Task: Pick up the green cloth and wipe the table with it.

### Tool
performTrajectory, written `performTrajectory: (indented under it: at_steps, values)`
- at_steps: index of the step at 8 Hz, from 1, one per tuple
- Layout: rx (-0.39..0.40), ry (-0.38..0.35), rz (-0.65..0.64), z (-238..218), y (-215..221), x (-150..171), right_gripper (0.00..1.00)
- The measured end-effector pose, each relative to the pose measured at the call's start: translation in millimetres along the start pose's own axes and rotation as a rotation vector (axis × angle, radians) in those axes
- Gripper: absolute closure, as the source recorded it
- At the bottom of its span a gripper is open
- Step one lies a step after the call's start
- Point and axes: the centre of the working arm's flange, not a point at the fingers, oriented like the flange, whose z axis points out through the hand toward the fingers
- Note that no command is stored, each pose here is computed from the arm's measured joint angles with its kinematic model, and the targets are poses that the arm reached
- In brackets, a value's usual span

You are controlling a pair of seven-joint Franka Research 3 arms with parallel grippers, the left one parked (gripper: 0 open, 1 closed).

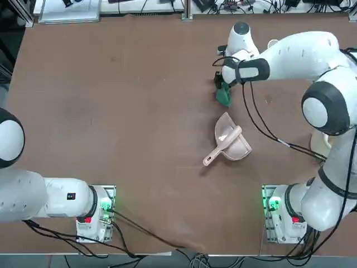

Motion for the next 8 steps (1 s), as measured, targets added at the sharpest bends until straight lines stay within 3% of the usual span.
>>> performTrajectory:
  at_steps: [3,5,8]
  values:
    - [0.000,0.003,0.084,-2,-1,2,0.94]
    - [-0.037,-0.056,0.079,-31,23,11,0.94]
    - [-0.058,-0.191,-0.039,-100,137,22,0.94]
